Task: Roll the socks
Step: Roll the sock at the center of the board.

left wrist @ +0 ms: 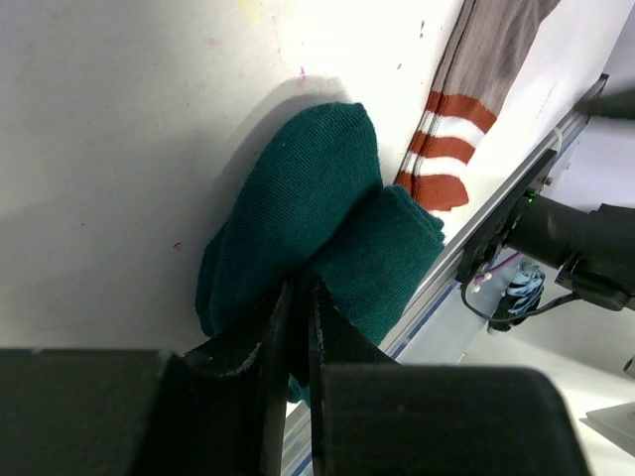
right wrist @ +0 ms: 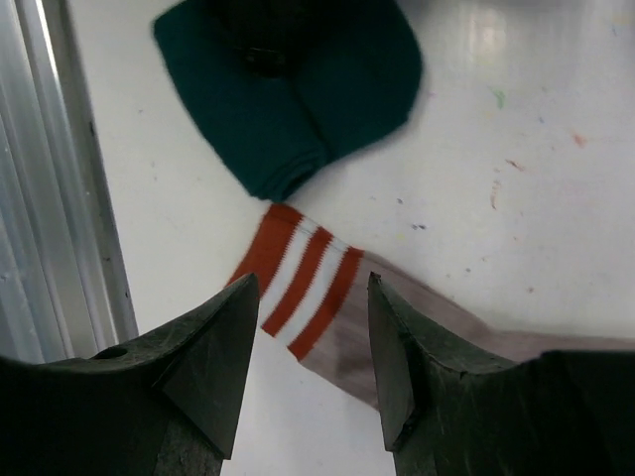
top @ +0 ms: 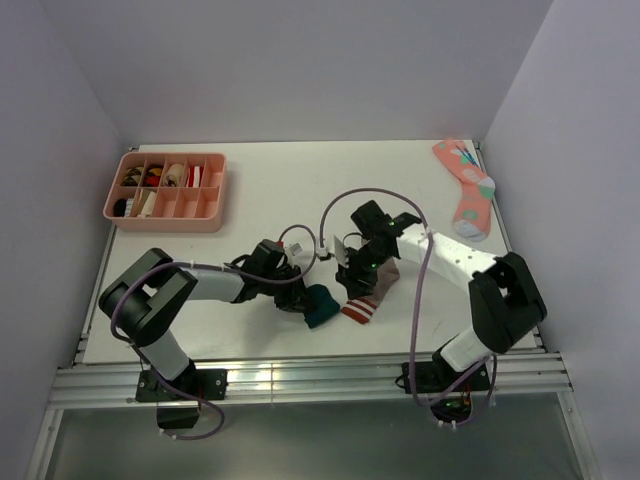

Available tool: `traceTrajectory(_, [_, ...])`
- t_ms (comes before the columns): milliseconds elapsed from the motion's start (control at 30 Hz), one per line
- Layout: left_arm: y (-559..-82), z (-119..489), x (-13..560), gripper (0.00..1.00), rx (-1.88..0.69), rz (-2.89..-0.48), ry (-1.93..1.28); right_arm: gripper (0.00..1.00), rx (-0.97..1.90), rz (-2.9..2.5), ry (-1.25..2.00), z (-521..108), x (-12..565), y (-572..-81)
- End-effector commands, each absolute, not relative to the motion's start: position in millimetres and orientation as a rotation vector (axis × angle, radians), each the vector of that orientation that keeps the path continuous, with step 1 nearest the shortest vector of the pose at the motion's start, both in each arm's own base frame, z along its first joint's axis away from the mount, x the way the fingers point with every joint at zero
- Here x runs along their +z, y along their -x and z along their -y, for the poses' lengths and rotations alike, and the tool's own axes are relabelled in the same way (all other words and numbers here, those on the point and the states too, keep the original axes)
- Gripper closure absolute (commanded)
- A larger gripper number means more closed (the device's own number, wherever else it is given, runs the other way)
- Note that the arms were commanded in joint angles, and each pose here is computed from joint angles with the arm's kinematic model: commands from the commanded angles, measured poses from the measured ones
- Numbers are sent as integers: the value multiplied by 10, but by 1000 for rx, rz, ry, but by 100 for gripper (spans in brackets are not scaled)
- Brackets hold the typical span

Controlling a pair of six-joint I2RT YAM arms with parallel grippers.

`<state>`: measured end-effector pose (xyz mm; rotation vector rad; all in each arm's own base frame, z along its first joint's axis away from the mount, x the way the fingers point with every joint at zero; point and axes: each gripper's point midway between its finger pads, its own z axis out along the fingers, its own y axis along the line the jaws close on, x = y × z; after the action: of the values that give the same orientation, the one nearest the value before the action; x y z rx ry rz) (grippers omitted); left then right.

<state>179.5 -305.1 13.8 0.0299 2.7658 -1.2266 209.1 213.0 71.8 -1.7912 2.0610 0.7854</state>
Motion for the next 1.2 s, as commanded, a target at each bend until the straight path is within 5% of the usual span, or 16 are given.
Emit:
traceTrajectory(0, [-1431, 2293, -599, 100, -707, -3058, 13, 44, 724, -1836, 1876, -2257, 858, -2014])
traceTrajectory(1167, [-1494, 2237, -658, 100, -736, -3088, 4, 47, 372, -1536, 2151, -2684, 406, -1754])
